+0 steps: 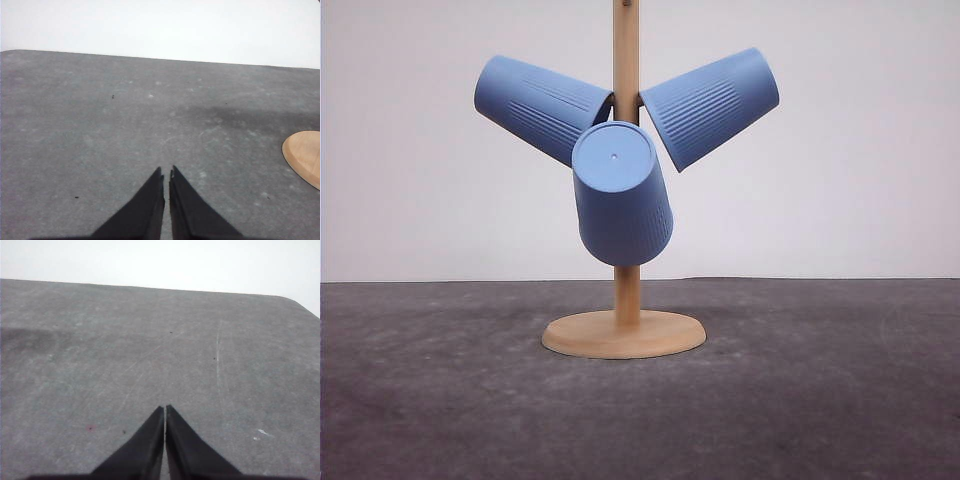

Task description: Place three cups

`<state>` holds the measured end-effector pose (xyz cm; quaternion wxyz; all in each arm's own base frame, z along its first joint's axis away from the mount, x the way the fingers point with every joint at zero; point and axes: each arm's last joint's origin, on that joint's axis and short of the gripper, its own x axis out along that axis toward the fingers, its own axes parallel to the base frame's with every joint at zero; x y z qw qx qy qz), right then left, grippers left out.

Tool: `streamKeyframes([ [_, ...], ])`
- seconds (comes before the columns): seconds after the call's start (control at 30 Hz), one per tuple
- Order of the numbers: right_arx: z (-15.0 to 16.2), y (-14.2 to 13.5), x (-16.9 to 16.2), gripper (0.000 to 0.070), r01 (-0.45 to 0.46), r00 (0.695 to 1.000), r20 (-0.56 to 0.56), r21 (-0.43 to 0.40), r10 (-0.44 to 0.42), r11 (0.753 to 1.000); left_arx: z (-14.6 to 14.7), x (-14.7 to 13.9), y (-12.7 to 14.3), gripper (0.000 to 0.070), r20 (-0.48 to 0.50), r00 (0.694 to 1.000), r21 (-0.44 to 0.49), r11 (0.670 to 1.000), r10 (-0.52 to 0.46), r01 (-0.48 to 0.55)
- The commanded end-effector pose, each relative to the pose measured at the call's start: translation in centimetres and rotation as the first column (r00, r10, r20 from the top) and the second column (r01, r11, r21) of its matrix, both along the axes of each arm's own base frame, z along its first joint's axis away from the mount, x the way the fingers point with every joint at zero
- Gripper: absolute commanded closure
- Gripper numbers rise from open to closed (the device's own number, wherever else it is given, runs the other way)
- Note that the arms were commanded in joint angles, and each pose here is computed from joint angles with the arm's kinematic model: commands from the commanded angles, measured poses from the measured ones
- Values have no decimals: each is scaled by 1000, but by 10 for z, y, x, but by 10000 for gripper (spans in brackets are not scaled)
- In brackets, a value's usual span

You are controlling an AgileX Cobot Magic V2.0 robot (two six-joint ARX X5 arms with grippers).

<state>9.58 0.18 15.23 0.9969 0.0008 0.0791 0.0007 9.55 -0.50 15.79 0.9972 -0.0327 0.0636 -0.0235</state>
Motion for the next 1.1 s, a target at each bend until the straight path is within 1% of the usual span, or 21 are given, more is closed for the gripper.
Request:
streamKeyframes([
  [0.0,0,0,0,700,2,1000,10,14,-2,1000,-4,1,0,700,-2,1000,-2,1000,2,-2],
  [1.07,0,0,0,700,1,1000,10,14,-1,1000,-4,1,0,700,-2,1000,-2,1000,2,-2],
])
